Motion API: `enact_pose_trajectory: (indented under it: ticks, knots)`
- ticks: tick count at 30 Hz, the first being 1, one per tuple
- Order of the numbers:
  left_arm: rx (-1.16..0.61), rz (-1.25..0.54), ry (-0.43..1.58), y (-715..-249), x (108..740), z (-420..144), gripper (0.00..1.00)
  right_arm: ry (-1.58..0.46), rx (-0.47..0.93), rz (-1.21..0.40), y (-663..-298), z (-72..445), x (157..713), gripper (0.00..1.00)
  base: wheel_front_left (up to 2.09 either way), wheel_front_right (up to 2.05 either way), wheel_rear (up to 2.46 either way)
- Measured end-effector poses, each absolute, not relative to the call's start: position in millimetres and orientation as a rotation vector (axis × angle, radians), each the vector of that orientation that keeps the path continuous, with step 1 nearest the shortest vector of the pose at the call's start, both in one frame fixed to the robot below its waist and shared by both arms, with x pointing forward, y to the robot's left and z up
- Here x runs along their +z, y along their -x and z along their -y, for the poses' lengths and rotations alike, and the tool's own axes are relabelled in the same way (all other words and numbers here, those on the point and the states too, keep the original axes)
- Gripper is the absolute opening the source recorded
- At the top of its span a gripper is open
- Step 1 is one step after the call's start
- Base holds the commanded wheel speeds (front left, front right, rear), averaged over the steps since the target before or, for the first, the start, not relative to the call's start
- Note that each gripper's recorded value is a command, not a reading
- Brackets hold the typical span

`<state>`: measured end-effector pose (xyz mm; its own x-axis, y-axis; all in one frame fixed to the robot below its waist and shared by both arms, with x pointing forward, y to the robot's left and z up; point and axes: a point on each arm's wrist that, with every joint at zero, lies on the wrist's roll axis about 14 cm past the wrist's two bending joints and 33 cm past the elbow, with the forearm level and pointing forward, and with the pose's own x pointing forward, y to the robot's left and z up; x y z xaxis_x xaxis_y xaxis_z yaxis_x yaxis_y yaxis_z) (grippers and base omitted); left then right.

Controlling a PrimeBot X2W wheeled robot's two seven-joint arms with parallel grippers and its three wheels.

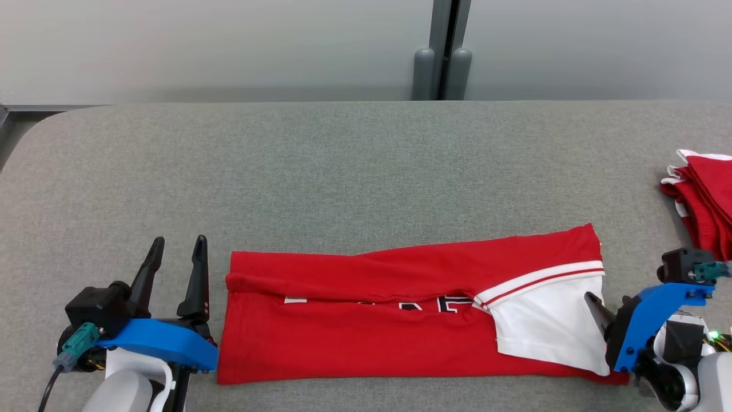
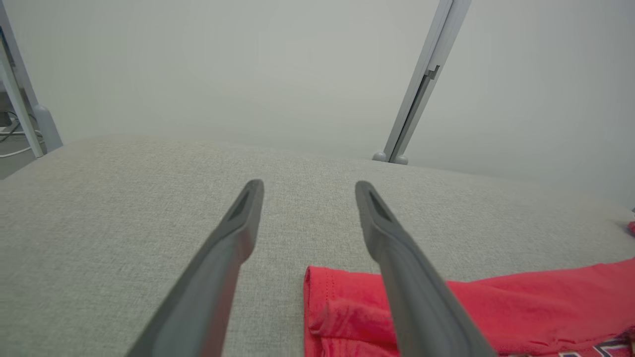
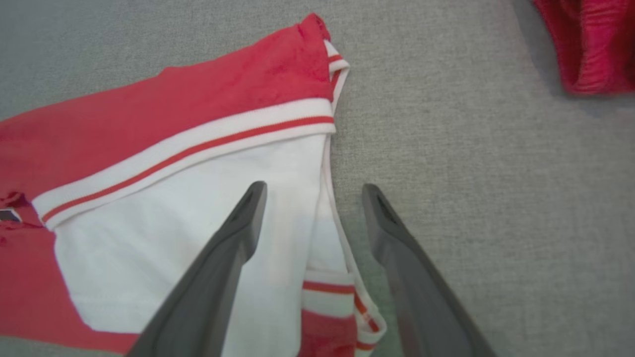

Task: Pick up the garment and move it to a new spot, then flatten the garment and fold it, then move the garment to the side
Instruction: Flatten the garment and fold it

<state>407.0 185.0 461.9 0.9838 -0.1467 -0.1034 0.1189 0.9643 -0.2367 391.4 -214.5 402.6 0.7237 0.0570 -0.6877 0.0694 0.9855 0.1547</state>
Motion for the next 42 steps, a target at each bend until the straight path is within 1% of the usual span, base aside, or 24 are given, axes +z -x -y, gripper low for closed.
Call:
enact_pose_trajectory:
  ticks: [5,9,10,11,12,13,14,20,24,27,36,40,42]
  knots:
    - [-0.125,-0.131,0.229,-403.7,456.7,-189.0,1.00,-0.178,-0.002,-0.849,-390.9,207.4,382.9,1.00,0.00,0.00,0.00]
    - [-0.122,-0.131,0.219,-402.9,455.6,-190.8,1.00,-0.152,0.029,-0.885,-393.8,197.5,376.0,1.00,0.00,0.00,0.00]
    - [-0.124,-0.131,0.217,-402.6,455.7,-190.5,1.00,-0.149,0.035,-0.892,-393.8,195.7,374.7,0.96,0.00,0.00,0.00]
    - [-0.122,-0.131,0.216,-402.4,455.6,-190.8,1.00,-0.148,0.037,-0.896,-393.9,195.2,374.0,0.69,0.00,0.00,0.00]
    - [-0.122,-0.131,0.218,-402.3,455.3,-190.9,1.00,-0.149,0.038,-0.899,-394.1,195.0,373.6,0.31,0.00,0.00,0.00]
    - [-0.123,-0.132,0.218,-402.2,454.8,-190.7,1.00,-0.148,0.038,-0.902,-393.9,194.9,372.9,0.09,0.00,0.00,0.00]
    - [-0.123,-0.133,0.217,-402.2,454.3,-190.5,1.00,-0.147,0.039,-0.903,-393.4,195.2,372.3,0.00,0.00,0.00,0.00]
    - [-0.127,-0.135,0.220,-404.6,453.6,-188.6,1.00,-0.159,0.024,-0.884,-392.0,201.5,373.6,0.00,0.00,0.00,0.00]
    - [-0.138,-0.131,0.215,-405.3,454.8,-186.1,1.00,-0.161,-0.007,-0.825,-396.2,216.1,386.1,0.00,0.00,0.00,0.00]
    - [-0.142,-0.131,0.212,-404.5,455.2,-185.0,1.00,-0.143,-0.035,-0.767,-395.3,232.4,400.7,0.00,0.00,0.00,0.00]
    - [-0.154,-0.140,0.199,-404.2,452.5,-181.8,1.00,-0.043,-0.187,-0.663,-371.1,293.6,447.1,0.00,0.00,0.00,0.00]
    - [-0.159,-0.137,0.197,-404.3,453.8,-180.8,1.00,-0.013,-0.202,-0.631,-368.3,299.0,464.5,0.00,0.00,0.00,0.00]
    - [-0.159,-0.136,0.197,-402.0,454.4,-180.6,1.00,-0.005,-0.184,-0.624,-368.8,292.0,470.6,0.00,0.00,0.00,0.00]
